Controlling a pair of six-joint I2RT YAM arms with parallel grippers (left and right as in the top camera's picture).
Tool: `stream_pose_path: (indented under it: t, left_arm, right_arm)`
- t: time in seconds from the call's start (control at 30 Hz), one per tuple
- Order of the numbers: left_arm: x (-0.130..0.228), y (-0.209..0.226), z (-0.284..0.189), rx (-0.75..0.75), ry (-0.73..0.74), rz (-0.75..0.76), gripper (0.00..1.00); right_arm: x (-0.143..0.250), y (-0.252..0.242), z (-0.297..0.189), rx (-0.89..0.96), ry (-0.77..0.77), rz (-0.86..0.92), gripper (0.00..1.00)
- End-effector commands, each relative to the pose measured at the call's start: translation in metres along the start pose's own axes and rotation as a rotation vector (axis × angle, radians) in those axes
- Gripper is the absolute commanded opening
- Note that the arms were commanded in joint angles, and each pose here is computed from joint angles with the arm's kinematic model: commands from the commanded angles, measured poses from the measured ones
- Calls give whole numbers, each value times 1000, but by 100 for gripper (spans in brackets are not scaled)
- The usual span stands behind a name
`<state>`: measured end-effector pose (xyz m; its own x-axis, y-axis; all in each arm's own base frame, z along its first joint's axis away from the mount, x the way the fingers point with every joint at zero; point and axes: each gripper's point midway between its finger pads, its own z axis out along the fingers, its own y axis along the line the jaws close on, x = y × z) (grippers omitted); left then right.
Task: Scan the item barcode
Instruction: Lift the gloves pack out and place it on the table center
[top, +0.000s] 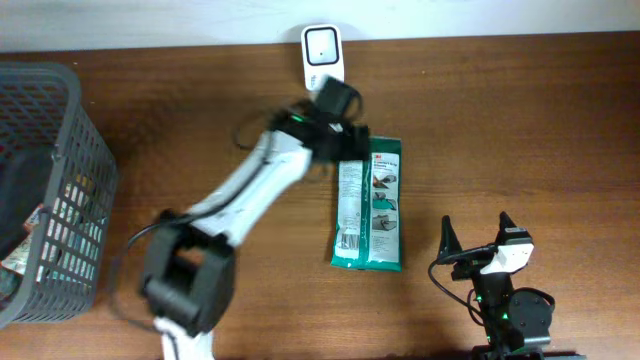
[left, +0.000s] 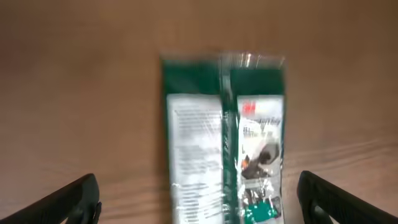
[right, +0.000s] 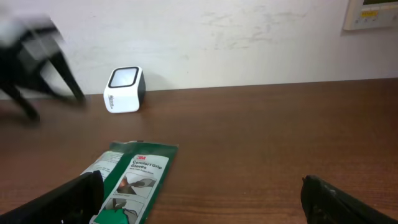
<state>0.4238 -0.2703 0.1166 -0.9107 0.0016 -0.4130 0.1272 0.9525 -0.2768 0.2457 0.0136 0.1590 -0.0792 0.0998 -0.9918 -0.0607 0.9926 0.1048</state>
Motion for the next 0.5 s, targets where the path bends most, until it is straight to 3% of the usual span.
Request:
stream_pose_path:
  t: [0.0, 0.07, 0.13, 0.17, 0.23, 0.37, 0.47]
  left_arm:
    - [-86, 47, -158, -14, -344, 177, 99]
    - [-108, 120, -253, -126, -539, 73, 99]
    - [-106, 197, -333, -277, -697, -74, 99]
    - [-89, 262, -386, -429, -784, -208, 99]
    - [-53, 345, -427, -610, -809, -391, 99]
    - [2, 425, -416, -734, -682, -567, 100]
    - [34, 466, -372, -797, -377, -345, 100]
  right_arm:
    - [3, -1, 0, 1, 3, 4, 98]
    - [3, -1, 0, 1, 3, 4, 98]
    - [3, -1, 0, 1, 3, 4, 98]
    - [3, -1, 0, 1, 3, 4, 98]
    - [3, -1, 0, 1, 3, 4, 98]
    - [3, -1, 0, 1, 3, 4, 99]
    - [3, -1, 0, 1, 3, 4, 98]
